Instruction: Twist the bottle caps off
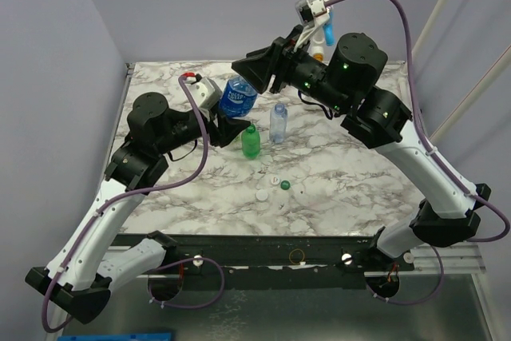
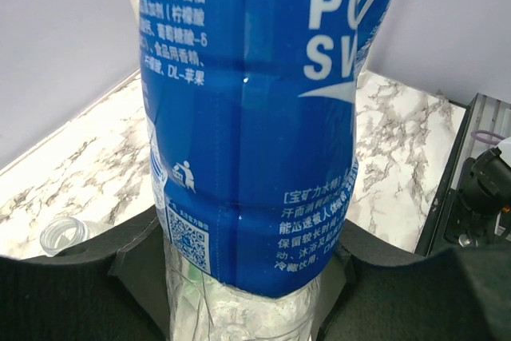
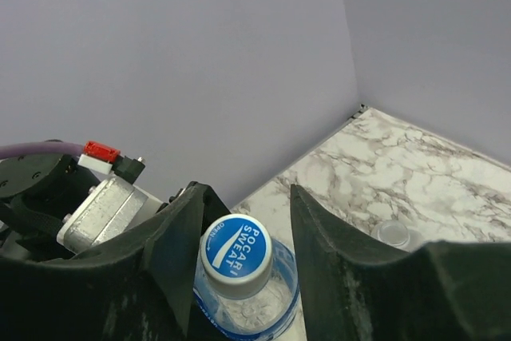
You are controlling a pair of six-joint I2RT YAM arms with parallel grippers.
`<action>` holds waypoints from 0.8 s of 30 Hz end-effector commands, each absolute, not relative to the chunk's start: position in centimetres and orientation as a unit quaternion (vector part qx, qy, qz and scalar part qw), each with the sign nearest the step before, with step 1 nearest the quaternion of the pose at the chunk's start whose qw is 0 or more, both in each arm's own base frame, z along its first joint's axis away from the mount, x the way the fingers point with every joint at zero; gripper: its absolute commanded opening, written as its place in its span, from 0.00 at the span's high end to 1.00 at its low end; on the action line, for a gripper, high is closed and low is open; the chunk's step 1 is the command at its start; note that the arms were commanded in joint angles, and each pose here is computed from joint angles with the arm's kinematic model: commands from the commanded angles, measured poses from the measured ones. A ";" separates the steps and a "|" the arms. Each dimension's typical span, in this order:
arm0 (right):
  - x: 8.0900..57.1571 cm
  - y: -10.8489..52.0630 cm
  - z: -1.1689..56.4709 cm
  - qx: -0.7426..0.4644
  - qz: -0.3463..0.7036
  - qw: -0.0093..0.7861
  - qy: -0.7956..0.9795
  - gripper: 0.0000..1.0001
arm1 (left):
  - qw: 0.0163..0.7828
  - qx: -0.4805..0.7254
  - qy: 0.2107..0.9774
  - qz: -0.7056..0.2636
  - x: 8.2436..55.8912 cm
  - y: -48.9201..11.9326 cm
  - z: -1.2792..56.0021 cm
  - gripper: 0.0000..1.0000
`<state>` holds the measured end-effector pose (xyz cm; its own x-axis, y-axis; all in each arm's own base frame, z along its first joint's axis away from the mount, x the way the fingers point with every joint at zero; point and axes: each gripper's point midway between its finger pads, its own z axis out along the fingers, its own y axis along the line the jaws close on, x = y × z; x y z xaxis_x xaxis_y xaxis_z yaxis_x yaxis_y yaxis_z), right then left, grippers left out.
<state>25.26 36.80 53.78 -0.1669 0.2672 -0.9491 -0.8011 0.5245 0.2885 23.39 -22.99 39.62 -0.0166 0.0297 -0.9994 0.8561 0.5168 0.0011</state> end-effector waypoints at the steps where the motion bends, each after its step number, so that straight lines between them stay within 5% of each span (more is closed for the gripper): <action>1: 24.3 36.8 55.3 -0.217 0.462 0.614 0.603 0.52 | 0.615 0.356 0.621 -0.331 23.0 -22.4 39.6 1.00; 11: 23.7 37.2 54.5 -0.237 0.467 0.600 0.605 0.99 | 0.611 0.361 0.611 -0.350 22.2 -22.8 40.4 1.00; 24: 6.5 33.8 54.4 -0.545 0.608 0.483 0.317 1.00 | 0.392 0.474 0.512 -0.600 9.3 -24.7 43.9 1.00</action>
<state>13.68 34.89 56.08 0.0272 0.2763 -0.9607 -0.9993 0.0314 -0.0193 13.59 -25.35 41.26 -0.1439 0.0022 -0.9896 0.9888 0.0395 -0.1437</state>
